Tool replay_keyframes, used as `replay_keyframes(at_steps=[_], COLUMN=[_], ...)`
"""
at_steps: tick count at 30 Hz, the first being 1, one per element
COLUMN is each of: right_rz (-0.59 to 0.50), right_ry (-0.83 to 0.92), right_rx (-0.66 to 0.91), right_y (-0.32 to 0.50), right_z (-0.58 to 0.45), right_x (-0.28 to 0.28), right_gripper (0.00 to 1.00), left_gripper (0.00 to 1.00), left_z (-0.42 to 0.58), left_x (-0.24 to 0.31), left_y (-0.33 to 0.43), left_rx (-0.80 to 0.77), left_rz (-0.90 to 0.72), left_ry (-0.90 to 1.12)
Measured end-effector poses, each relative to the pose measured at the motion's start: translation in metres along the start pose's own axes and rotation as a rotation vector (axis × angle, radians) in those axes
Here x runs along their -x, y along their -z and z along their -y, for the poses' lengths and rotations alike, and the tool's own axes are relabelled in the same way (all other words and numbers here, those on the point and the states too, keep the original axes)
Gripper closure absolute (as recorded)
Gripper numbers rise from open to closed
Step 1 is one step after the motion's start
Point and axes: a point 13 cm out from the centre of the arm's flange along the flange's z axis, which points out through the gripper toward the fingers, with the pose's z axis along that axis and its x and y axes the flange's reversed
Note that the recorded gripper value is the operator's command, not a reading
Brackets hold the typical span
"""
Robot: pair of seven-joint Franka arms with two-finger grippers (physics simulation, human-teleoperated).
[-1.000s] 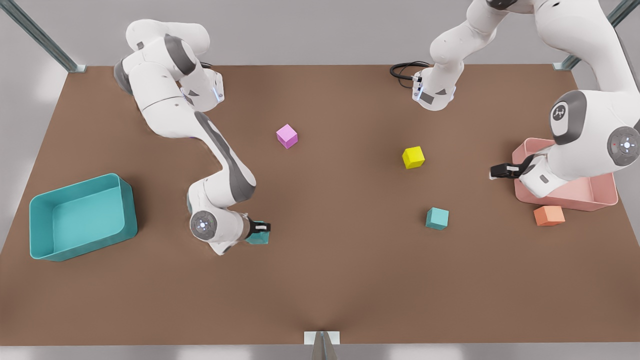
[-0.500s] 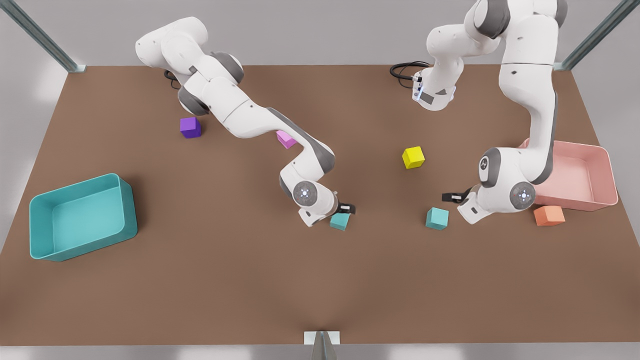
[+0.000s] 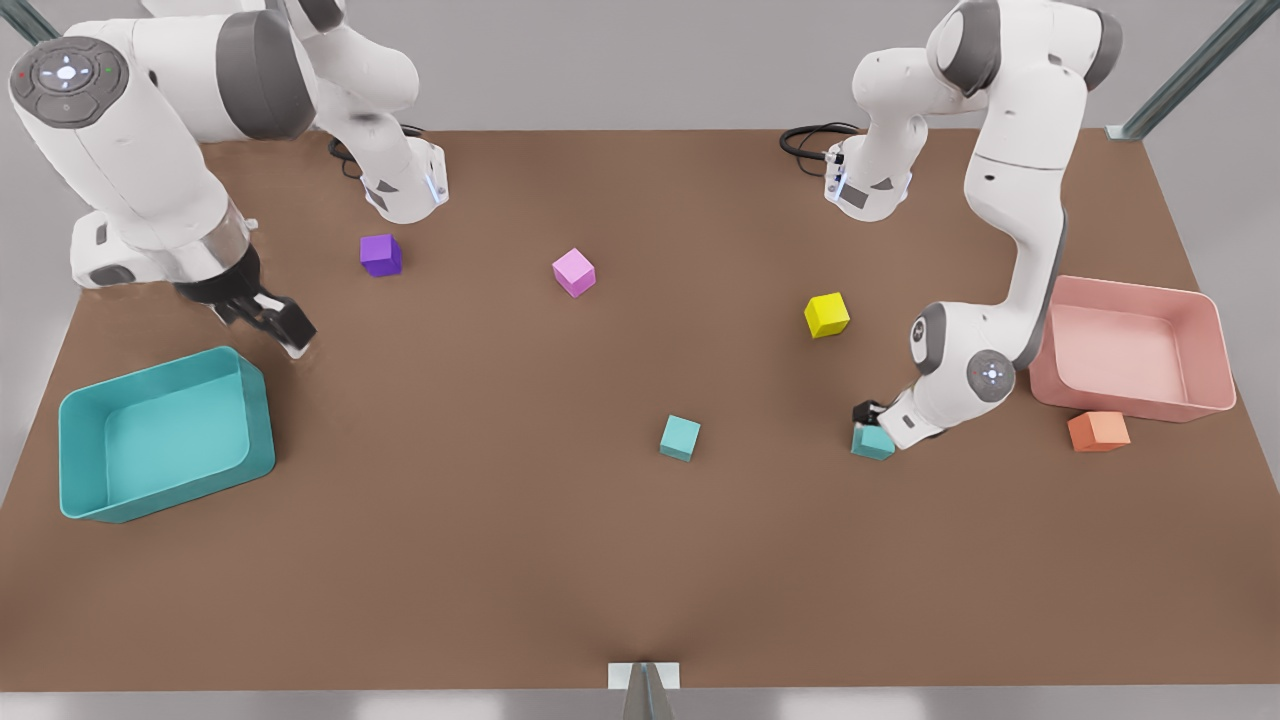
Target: Stack the two blue cubes on top of each other
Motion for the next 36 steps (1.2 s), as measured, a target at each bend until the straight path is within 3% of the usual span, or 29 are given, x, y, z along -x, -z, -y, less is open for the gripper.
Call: replay_keyframes(at_steps=[2,5,12,13,14,16,24,31,33,36], right_rz=[-0.084,-0.192,-0.253,-0.256,-0.259,-0.264,-0.283,-0.287,-0.288,-0.292], right_ry=[0.068,0.17,0.356,0.377,0.396,0.43,0.534,0.594,0.608,0.625], right_rx=[-0.049,-0.076,-0.072,-0.07,-0.067,-0.061,-0.043,-0.033,-0.032,-0.031], right_y=[-0.01,-0.043,-0.06,-0.06,-0.061,-0.061,-0.066,-0.068,-0.068,-0.071], right_z=[0.028,0.031,0.026,0.025,0.025,0.026,0.025,0.026,0.025,0.025], right_x=[-0.037,-0.048,-0.053,-0.054,-0.054,-0.054,-0.054,-0.053,-0.052,-0.051], right_gripper=[0.0,0.0,0.0,0.0,0.0,0.0,0.0,0.0,0.0,0.0], left_gripper=[0.0,0.0,0.0,0.06,0.28,0.36,0.38,0.38,0.38,0.38], left_z=[0.001,-0.002,-0.008,-0.006,-0.006,-0.006,0.005,0.21,0.297,0.353], left_x=[0.002,0.002,-0.003,-0.003,-0.002,-0.001,0.014,0.051,0.062,0.07], left_y=[-0.007,-0.02,-0.049,-0.05,-0.05,-0.049,-0.009,0.096,0.102,0.084], left_rx=[0.002,0.006,0.01,0.011,0.012,0.016,0.032,0.015,-0.001,-0.005], left_rz=[0.005,0.004,-0.009,-0.008,-0.006,-0.001,0.05,0.076,0.062,0.014], left_ry=[-0.011,-0.02,-0.03,-0.035,-0.039,-0.043,-0.049,-0.178,-0.217,-0.171])
